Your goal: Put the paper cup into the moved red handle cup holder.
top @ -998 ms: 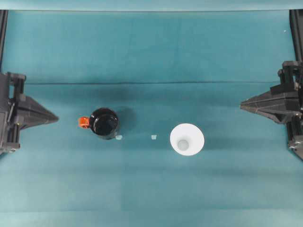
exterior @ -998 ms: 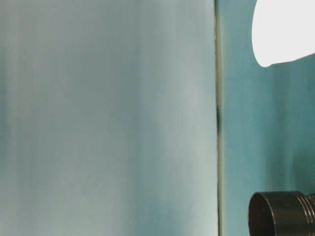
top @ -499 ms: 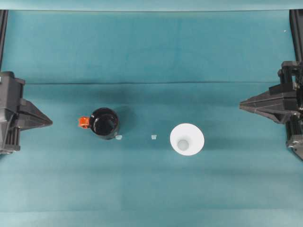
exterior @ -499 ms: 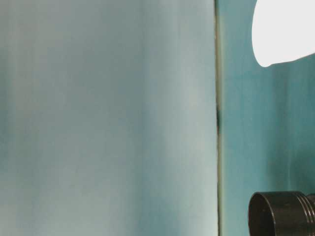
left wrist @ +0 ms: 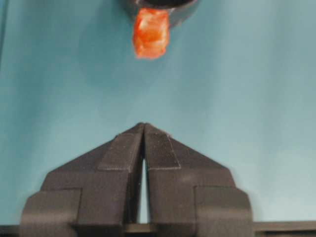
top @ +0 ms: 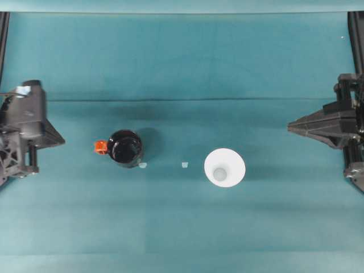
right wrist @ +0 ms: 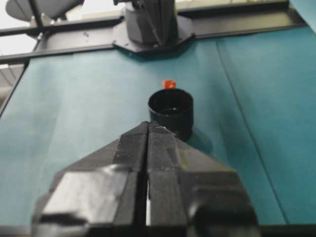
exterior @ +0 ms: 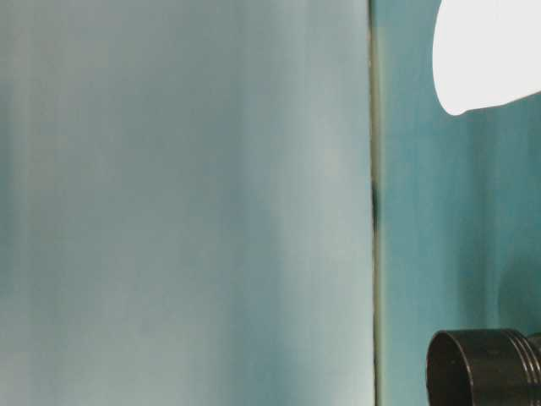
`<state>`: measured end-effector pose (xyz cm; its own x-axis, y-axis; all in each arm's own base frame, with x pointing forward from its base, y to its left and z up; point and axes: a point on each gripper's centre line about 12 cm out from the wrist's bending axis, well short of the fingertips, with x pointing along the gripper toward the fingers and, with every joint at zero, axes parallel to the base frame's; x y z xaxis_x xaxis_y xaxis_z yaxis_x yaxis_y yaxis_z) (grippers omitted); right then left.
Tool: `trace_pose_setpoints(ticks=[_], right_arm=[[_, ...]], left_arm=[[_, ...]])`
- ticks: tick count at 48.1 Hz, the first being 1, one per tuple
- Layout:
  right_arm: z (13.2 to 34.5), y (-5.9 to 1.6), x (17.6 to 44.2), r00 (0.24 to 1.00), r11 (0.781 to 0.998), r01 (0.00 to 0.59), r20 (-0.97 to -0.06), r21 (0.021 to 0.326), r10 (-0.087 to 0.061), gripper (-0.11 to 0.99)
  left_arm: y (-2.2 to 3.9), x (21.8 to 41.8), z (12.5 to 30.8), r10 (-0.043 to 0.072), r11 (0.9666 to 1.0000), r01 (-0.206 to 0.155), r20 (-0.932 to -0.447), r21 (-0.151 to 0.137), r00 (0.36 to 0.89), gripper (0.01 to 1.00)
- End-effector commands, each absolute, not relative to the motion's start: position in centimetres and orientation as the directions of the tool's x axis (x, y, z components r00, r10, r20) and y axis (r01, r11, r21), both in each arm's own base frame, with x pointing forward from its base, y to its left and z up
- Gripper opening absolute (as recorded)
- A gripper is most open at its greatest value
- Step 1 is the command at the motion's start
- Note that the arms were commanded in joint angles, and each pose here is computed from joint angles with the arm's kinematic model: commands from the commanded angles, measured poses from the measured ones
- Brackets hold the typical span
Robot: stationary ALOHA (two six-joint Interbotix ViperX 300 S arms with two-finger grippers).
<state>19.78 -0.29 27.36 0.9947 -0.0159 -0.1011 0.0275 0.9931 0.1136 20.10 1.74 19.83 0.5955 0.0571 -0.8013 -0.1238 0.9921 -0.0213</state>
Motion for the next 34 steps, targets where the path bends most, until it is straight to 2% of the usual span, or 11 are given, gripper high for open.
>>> trace_pose_setpoints(ticks=[1,11,14,24,34], right_arm=[[27.7,-0.32,19.9,0.995,0.992,0.029,-0.094,0.124,-0.018,-0.11],[27.7,-0.32,19.9,0.996,0.992,0.029,-0.090,0.124,-0.018,-0.11],[27.8,-0.35,19.8,0.996,0.992,0.030,-0.087,0.124,-0.019,-0.11],[27.7,-0.34,19.6,0.995,0.992,0.031,-0.103,0.124,-0.018,-0.11],[27.8,-0.33,19.4,0.995,0.992,0.030,-0.101,0.124,-0.018,-0.11]], left_arm=[[1.82,20.9,20.8,0.061,0.9920,-0.124,-0.782,-0.022,0.621,0.201],[1.89,21.7,21.2,0.060,0.9909,-0.132,-0.792,-0.027,0.608,0.820],[1.91,22.0,21.3,0.059,0.9911,-0.130,-0.793,-0.026,0.606,0.938],[2.01,23.3,20.7,0.056,0.9912,-0.130,-0.820,-0.023,0.569,0.990],[2.21,25.7,19.8,0.052,0.9925,-0.122,-0.854,-0.013,0.517,0.992]])
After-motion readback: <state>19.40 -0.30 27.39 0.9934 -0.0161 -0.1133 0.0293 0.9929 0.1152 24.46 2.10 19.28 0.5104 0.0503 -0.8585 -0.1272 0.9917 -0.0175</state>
